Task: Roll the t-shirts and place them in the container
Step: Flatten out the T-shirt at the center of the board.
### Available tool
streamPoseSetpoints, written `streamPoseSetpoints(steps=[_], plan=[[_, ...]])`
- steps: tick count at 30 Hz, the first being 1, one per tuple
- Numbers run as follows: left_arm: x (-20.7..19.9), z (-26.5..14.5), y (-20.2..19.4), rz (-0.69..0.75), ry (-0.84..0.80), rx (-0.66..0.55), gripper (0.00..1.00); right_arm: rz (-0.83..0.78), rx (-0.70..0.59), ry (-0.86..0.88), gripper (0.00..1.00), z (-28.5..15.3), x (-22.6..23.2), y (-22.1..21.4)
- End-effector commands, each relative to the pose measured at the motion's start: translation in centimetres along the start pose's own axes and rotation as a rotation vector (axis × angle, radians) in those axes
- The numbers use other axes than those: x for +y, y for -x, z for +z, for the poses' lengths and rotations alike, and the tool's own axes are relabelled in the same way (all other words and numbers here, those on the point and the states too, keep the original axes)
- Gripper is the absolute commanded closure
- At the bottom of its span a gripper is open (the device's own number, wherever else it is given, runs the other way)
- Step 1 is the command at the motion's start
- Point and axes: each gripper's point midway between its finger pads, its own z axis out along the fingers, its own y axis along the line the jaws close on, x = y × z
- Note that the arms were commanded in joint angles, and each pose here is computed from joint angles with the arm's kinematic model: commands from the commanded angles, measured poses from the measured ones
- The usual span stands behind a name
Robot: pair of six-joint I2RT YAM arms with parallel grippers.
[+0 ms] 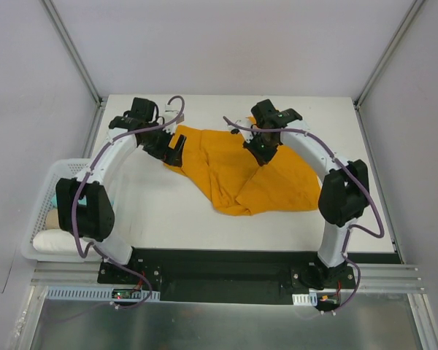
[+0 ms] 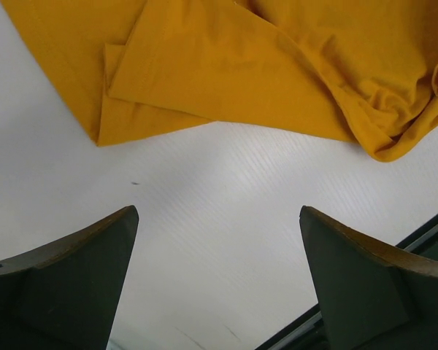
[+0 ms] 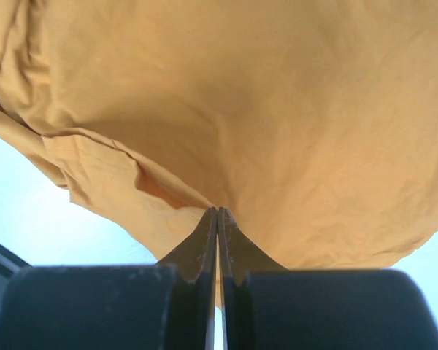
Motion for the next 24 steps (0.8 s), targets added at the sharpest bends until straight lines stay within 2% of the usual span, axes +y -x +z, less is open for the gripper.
streamPoseSetpoints(steps=[1, 2, 6, 8, 12, 18, 24], plan=[[2.6, 1.0, 3.2, 0.086, 0.034, -0.014, 0.08, 0.201, -0.015, -0.014, 0.99, -2.4, 0.1, -1.3], [3.2, 2.3, 3.2, 0.075, 0.025, 0.011, 0.09, 0.24, 0.004, -0.036, 0.99, -2.6, -0.2, -1.8], [4.3, 4.0, 7.0, 0.095, -0.008, -0.036, 0.13, 0.335, 0.021, -0.008, 0.99, -4.6, -1.2, -3.6], [4.2, 5.6, 7.5, 0.095, -0.063, -0.034, 0.21, 0.364, 0.01, -0.023, 0.99, -5.6, -2.2, -4.4], [2.9, 7.4, 9.6, 0.144, -0.148, -0.065, 0.29, 0.376, 0.009, -0.025, 0.99, -6.3, -2.9, -5.3], [1.8, 11.6, 8.4, 0.178, -0.186, 0.021, 0.3, 0.394, 0.024, -0.002, 0.99, -5.7, -2.6, -5.9], [2.0, 14.3, 7.3, 0.177, -0.178, 0.074, 0.36, 0.395, 0.042, -0.001, 0.99, -5.5, -2.4, -6.5]])
